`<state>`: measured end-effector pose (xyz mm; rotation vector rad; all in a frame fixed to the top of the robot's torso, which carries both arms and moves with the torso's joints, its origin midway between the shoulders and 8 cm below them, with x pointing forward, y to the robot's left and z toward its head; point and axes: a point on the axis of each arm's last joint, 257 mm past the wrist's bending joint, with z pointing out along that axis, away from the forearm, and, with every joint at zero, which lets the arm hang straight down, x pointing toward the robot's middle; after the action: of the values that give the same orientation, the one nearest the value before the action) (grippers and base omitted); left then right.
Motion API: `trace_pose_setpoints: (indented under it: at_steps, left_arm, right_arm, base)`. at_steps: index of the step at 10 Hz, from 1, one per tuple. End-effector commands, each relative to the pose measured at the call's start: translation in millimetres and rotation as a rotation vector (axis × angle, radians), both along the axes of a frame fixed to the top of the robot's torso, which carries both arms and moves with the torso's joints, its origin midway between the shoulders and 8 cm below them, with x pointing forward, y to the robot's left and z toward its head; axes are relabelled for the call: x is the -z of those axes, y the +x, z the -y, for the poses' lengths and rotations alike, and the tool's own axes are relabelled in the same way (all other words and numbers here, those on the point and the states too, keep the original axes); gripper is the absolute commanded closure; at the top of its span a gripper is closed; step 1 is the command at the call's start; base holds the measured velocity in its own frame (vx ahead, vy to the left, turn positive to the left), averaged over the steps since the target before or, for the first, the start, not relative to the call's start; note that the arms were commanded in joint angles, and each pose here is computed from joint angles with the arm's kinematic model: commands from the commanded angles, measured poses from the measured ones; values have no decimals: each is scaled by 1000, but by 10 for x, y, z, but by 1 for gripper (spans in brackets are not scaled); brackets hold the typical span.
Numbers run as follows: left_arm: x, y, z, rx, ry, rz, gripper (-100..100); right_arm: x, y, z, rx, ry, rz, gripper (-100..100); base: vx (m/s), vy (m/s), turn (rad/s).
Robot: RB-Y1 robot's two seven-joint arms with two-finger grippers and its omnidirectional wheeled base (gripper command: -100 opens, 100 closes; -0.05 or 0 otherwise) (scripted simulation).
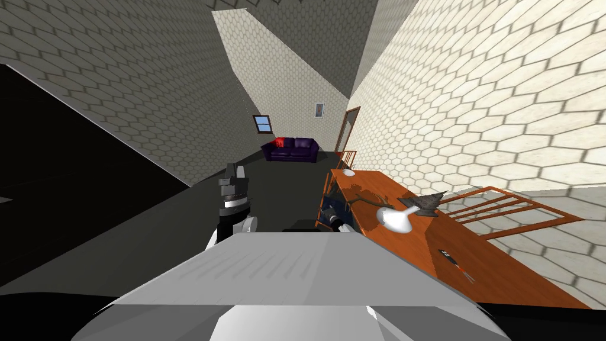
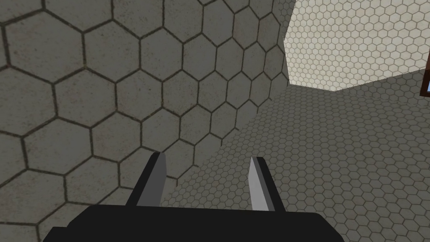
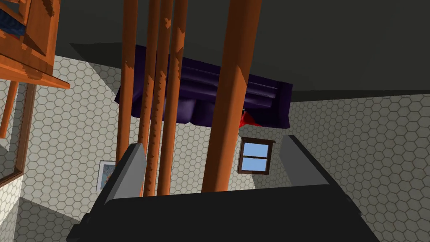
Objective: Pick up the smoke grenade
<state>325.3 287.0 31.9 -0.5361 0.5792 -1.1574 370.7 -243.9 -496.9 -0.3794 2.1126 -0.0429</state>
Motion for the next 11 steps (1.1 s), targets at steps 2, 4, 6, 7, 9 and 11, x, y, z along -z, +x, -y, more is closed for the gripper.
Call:
trace_pose_setpoints:
  at_steps: [2, 4, 6, 7, 9, 11]
  left_arm:
    - [0, 0, 0, 0, 0, 0, 0]
    - [0, 0, 0, 0, 0, 0, 0]
    - [0, 0, 0, 0, 0, 0, 0]
    - [0, 0, 0, 0, 0, 0, 0]
    - [0, 0, 0, 0, 0, 0, 0]
    - [0, 0, 0, 0, 0, 0, 0]
  right_arm:
    - [190, -126, 48, -17, -44, -42, -100]
    - [462, -303, 184, -98, -189, -105, -100]
    - [572, -408, 238, -97, -199, -135, -100]
    - [694, -509, 329, -139, -271, -167, -100]
    - [850, -662, 457, -179, -343, -212, -100]
    - [940, -754, 559, -219, -407, -239, -100]
  base:
    - [12, -10, 39]
    - [21, -14, 187]
    - [24, -16, 24]
    - [17, -9, 116]
    - [-15, -16, 51]
    - [-16, -20, 59]
